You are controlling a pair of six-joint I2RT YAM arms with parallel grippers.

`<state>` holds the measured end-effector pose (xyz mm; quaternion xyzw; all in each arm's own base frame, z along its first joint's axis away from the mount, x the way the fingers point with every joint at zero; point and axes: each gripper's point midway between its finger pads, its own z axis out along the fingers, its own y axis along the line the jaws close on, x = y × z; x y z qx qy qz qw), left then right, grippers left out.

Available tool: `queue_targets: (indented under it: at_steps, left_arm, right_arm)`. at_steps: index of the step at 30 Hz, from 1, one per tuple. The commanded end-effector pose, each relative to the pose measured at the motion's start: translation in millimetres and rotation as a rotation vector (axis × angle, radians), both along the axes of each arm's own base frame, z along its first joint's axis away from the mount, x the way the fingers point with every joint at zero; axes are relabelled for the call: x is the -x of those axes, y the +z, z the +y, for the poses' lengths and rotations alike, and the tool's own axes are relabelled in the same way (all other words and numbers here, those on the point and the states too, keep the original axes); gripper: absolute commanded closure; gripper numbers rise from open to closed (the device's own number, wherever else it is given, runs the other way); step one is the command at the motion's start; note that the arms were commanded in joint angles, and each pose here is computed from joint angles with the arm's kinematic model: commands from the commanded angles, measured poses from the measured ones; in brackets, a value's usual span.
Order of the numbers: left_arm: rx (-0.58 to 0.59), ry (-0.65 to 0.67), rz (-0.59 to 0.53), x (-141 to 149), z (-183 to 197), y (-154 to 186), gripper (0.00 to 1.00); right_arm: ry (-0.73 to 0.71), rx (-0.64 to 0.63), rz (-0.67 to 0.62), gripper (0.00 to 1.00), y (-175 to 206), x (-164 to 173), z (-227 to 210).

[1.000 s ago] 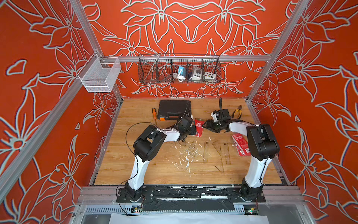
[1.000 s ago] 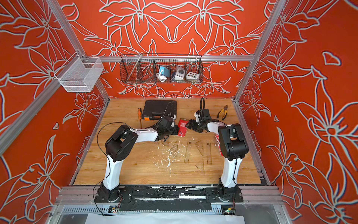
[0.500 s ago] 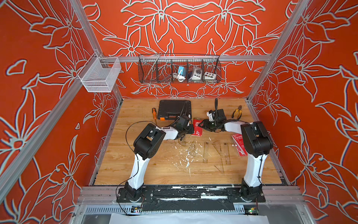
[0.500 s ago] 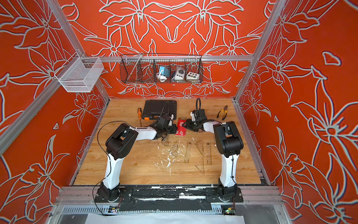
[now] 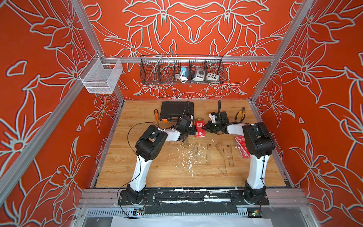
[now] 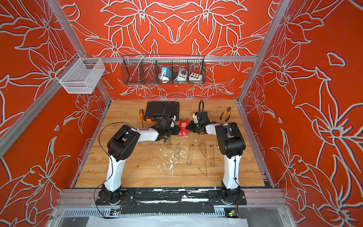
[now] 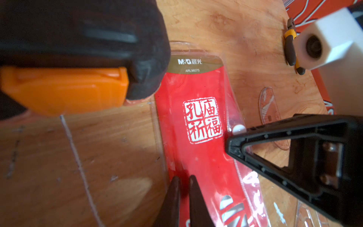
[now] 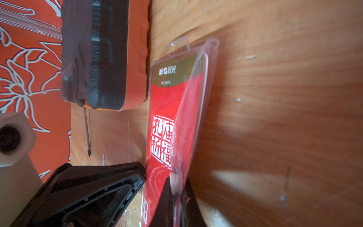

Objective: Open the ruler set and take out the ruler
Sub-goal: Pick up the ruler set bag from the center of the board.

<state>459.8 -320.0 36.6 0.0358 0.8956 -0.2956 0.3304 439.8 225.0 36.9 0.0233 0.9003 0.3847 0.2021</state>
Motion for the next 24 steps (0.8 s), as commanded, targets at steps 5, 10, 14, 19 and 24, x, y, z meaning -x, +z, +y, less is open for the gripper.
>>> queue_targets:
  at_steps: [5, 10, 14, 19, 24]
  left_arm:
    - [0.039, -0.013, -0.063, 9, 1, 39, 0.68]
    - [0.087, -0.016, -0.165, 19, 8, 94, 0.59]
    - [0.141, -0.048, -0.247, 36, 15, 139, 0.54]
    - [0.295, -0.154, -0.313, 73, 14, 185, 0.49]
    - [0.399, -0.228, -0.321, 104, 16, 207, 0.46]
  right_arm:
    - [0.052, 0.034, -0.058, 1.0, 31, 20, -2]
    - [0.094, 0.063, -0.147, 1.0, 73, 33, -9]
    - [0.139, 0.049, -0.224, 1.0, 113, 51, -10]
    - [0.186, 0.01, -0.291, 1.0, 156, 75, -9]
    - [0.203, -0.023, -0.346, 1.0, 189, 97, -9]
